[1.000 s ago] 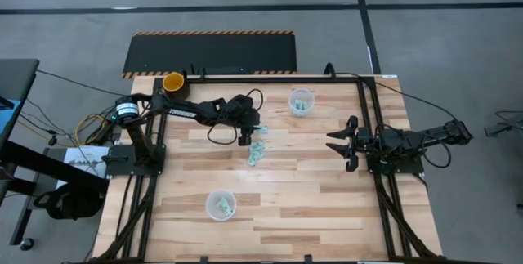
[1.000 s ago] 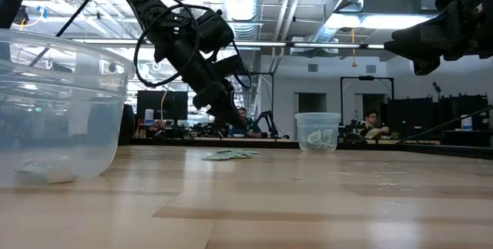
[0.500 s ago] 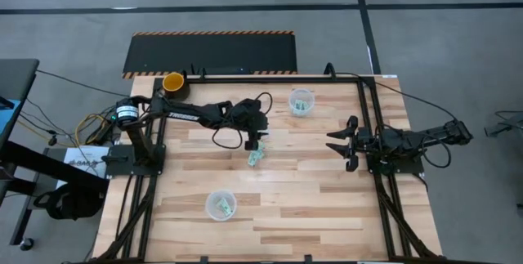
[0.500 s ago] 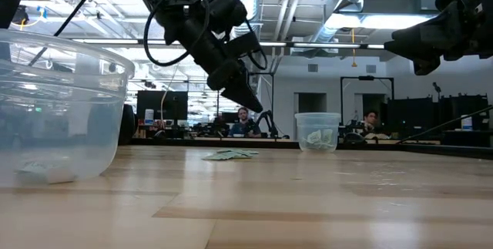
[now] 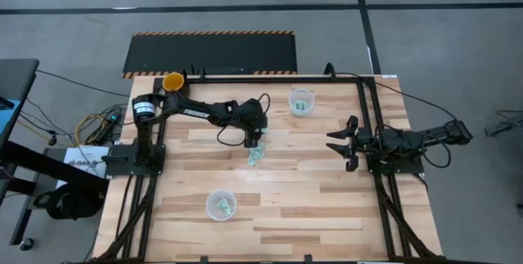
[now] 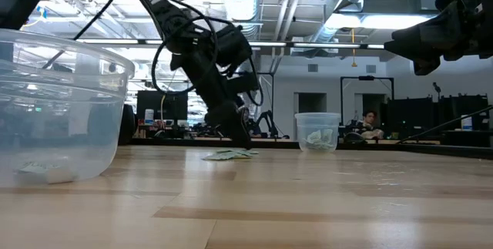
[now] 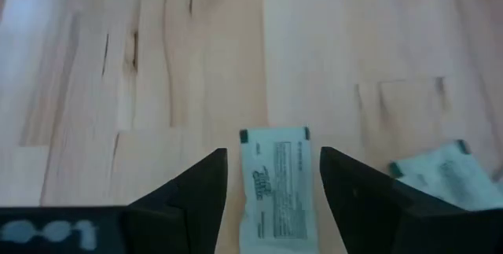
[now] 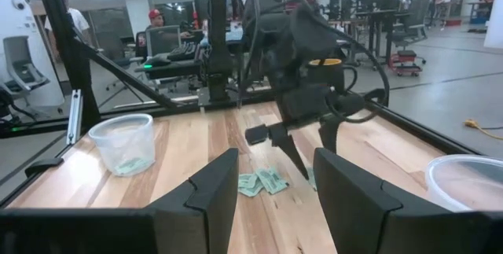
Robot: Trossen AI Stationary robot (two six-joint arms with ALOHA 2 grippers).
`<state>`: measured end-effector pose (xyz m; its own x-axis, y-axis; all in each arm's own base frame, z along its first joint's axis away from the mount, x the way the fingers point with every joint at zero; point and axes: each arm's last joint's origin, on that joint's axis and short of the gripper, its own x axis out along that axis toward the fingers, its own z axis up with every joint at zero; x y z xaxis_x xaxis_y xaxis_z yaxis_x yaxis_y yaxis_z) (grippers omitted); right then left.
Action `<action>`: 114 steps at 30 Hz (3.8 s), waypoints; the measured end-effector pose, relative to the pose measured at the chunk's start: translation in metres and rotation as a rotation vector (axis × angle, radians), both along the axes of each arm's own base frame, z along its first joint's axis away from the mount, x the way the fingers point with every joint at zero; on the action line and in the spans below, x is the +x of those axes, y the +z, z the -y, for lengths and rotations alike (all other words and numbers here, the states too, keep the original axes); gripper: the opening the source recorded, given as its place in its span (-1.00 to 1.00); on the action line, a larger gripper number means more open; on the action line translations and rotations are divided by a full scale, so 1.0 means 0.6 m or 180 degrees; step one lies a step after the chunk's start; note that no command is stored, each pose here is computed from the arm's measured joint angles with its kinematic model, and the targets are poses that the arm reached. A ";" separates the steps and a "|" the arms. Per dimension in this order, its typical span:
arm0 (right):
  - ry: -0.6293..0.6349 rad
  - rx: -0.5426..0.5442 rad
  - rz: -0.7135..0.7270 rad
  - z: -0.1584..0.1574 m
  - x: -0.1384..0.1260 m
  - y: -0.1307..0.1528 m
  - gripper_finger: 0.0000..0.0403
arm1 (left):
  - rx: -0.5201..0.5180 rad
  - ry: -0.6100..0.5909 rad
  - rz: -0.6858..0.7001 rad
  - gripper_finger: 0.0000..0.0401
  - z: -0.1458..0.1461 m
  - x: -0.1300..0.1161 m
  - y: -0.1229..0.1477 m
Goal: Pick and place Stevia / Truvia into bins
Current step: Put the stevia packet into the bottom container
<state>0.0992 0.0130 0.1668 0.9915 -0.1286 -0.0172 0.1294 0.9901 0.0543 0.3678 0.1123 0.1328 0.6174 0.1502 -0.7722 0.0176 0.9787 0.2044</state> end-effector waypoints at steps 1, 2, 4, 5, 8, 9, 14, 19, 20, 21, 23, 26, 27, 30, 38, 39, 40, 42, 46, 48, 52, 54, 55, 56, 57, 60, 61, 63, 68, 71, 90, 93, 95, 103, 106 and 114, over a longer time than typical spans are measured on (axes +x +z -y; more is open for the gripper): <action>-0.0001 0.0000 0.0001 0.000 0.000 0.000 -0.21 | 0.0009 0.0011 -0.0028 -0.03 -0.001 0.000 -0.005; -0.0001 -0.0001 0.0000 0.000 0.000 0.000 -0.21 | 0.0037 0.0018 -0.0039 -0.03 -0.001 0.001 -0.008; -0.0001 0.0000 0.0002 0.000 0.000 0.000 -0.21 | 0.0062 0.0045 -0.0077 -0.03 -0.002 0.001 -0.013; -0.0001 -0.0001 0.0001 0.000 0.000 0.000 -0.21 | 0.0098 0.0078 -0.0094 -0.03 -0.003 0.001 -0.013; -0.0005 -0.0001 0.0001 0.000 0.000 0.000 -0.21 | 0.0102 0.0107 -0.0133 -0.03 -0.006 -0.001 -0.014; -0.0004 -0.0001 0.0000 0.000 0.000 0.000 -0.21 | 0.0088 0.0131 -0.0140 -0.03 -0.007 -0.002 -0.014; -0.0005 0.0000 0.0000 0.000 0.000 0.000 -0.21 | 0.0029 0.0215 -0.0169 -0.03 -0.010 -0.005 -0.016; -0.0005 -0.0001 0.0001 0.000 0.000 0.000 -0.21 | 0.0018 0.0211 -0.0187 -0.15 -0.004 -0.004 -0.017; -0.0004 0.0000 0.0001 0.000 0.000 0.000 -0.21 | 0.0005 0.0201 -0.0188 -0.21 -0.004 -0.004 -0.017; -0.0005 -0.0001 0.0001 0.000 0.000 0.000 -0.21 | -0.0014 0.0189 -0.0194 -0.28 -0.003 -0.004 -0.017; -0.0006 -0.0001 0.0001 0.000 0.000 0.000 -0.21 | -0.0026 0.0178 -0.0217 -0.44 -0.001 -0.004 -0.018; -0.0005 0.0000 0.0001 0.000 0.000 0.000 -0.21 | -0.0061 0.0180 -0.0227 -0.69 -0.001 -0.005 -0.019; -0.0005 0.0000 0.0000 0.000 0.000 0.000 -0.21 | -0.0073 0.0193 -0.0225 -0.78 0.000 -0.005 -0.019; -0.0006 -0.0001 0.0001 0.000 0.000 0.000 -0.21 | -0.0091 0.0277 -0.0191 -0.96 0.000 -0.004 -0.019; -0.0005 -0.0001 0.0001 0.000 0.000 0.000 -0.21 | 0.0017 0.0425 0.0099 -0.99 0.015 -0.013 0.050; -0.0005 -0.0001 0.0000 0.000 0.000 0.000 -0.21 | 0.0027 0.0420 0.0179 -0.99 0.019 -0.016 0.069; -0.0006 -0.0001 0.0001 0.000 0.000 0.000 -0.21 | 0.0034 0.0405 0.0240 -0.99 0.025 -0.022 0.090; -0.0005 -0.0001 0.0001 0.000 0.000 0.000 -0.21 | 0.0017 0.0342 0.0319 -0.99 0.042 -0.038 0.130; -0.0006 -0.0001 0.0000 0.000 0.000 0.000 -0.21 | -0.0107 0.0056 0.0587 -1.00 0.092 -0.087 0.222; -0.0006 -0.0001 0.0000 0.000 0.000 0.000 -0.21 | -0.0150 -0.0099 0.0679 -1.00 0.122 -0.118 0.260; -0.0007 -0.0001 0.0001 0.000 0.000 0.000 -0.21 | -0.0270 -0.0364 0.0885 -1.00 0.177 -0.187 0.316; -0.0005 0.0000 0.0000 0.000 0.000 0.000 -0.21 | -0.0353 -0.0487 0.0945 -1.00 0.200 -0.220 0.328; -0.0006 0.0000 0.0002 0.000 0.000 0.000 -0.21 | -0.0400 -0.0543 0.0968 -1.00 0.210 -0.236 0.331; -0.0005 0.0000 0.0002 0.000 0.000 0.000 -0.21 | -0.0431 -0.0576 0.0986 -1.00 0.218 -0.249 0.331; -0.0006 -0.0001 0.0000 0.000 0.000 0.000 -0.21 | -0.0453 -0.0600 0.1007 -1.00 0.226 -0.260 0.330; -0.0006 0.0000 0.0000 0.000 0.000 0.000 -0.21 | -0.0496 -0.0687 0.0992 -1.00 0.243 -0.286 0.312; -0.0006 0.0000 0.0000 0.000 0.000 0.000 -0.21 | -0.0516 -0.0724 0.0974 -1.00 0.248 -0.290 0.302; -0.0006 0.0000 0.0001 0.000 0.000 0.000 -0.21 | -0.0559 -0.0779 0.0942 -1.00 0.257 -0.293 0.280; -0.0006 -0.0001 0.0001 0.000 0.000 0.000 -0.21 | -0.0885 -0.1041 0.0997 -1.00 0.277 -0.291 0.233; -0.0005 -0.0001 0.0002 0.000 0.000 0.000 -0.21 | -0.1154 -0.1184 0.1107 -1.00 0.289 -0.290 0.221; -0.0005 0.0000 0.0004 0.000 0.000 0.000 -0.21 | -0.1636 -0.1520 0.0774 -1.00 0.355 -0.256 0.169; -0.0005 -0.0001 0.0003 0.000 0.000 0.000 -0.21 | -0.1628 -0.1513 0.0742 -1.00 0.358 -0.248 0.161; -0.0005 0.0000 0.0002 0.000 0.000 0.000 -0.21 | -0.1628 -0.1510 0.0734 -1.00 0.359 -0.247 0.159; -0.0006 -0.0001 0.0001 0.000 0.000 0.000 -0.21 | -0.1516 -0.1217 0.0839 -0.82 0.354 -0.242 0.160; -0.0005 -0.0001 0.0002 0.000 0.000 0.000 -0.21 | -0.1523 -0.1156 0.0844 -0.67 0.350 -0.241 0.160; -0.0005 0.0000 0.0002 0.000 0.000 0.000 -0.21 | -0.1534 -0.1192 0.0774 -0.41 0.346 -0.241 0.157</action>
